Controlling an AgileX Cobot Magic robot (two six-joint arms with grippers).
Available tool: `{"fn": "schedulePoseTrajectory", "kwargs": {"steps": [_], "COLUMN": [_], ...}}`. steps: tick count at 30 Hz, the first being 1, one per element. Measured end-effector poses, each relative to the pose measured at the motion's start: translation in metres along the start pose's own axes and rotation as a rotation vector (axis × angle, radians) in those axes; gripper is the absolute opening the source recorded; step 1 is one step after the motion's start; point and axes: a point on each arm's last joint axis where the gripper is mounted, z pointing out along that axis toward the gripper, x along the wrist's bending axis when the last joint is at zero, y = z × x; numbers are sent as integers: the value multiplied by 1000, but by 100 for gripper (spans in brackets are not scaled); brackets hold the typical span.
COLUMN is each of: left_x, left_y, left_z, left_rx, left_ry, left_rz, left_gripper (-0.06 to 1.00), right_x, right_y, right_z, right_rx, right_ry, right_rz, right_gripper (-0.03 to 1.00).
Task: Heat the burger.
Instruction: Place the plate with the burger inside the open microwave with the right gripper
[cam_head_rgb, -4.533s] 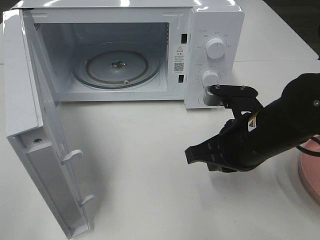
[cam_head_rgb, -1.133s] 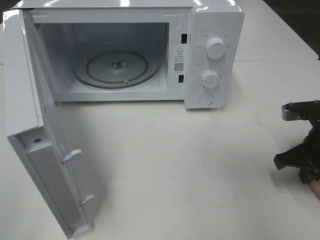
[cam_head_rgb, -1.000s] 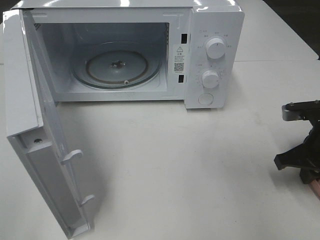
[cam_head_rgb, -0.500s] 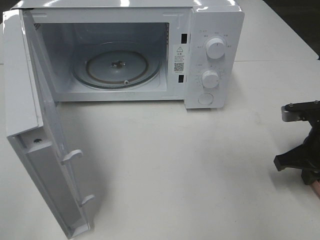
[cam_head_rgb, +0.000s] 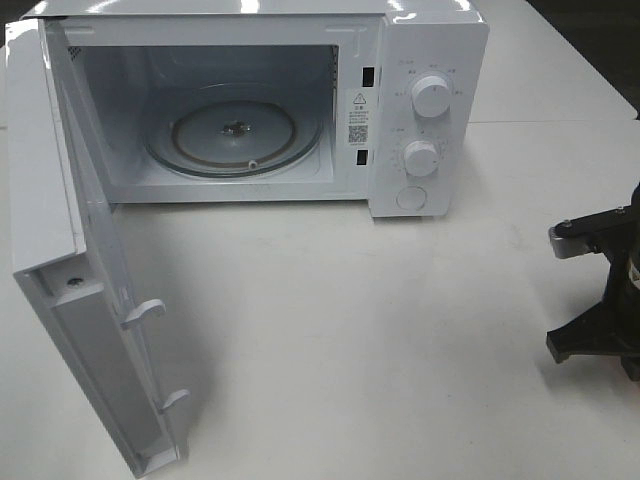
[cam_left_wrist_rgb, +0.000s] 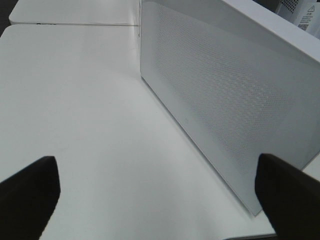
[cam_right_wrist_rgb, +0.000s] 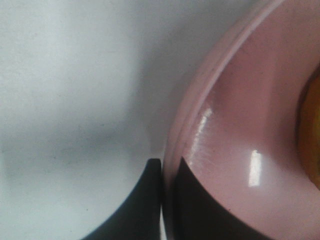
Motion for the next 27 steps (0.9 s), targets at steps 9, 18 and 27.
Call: {"fn": "schedulePoseTrajectory", "kwargs": {"steps": [9, 18, 27], "left_x": [0, 0, 0], "left_y": [0, 0, 0], "left_z": [0, 0, 0], "left_rx": [0, 0, 0], "left_ry": [0, 0, 0], "left_rz": [0, 0, 0], "left_gripper": [98, 98, 98], "right_x": [13, 13, 20], "right_y": [-3, -7, -30], "right_z": [-6, -28, -38], "right_rx": [1, -89, -110], "right_ry": [-39, -86, -117], "right_rz": [-46, -72, -110], "right_gripper": [2, 3, 3]}}
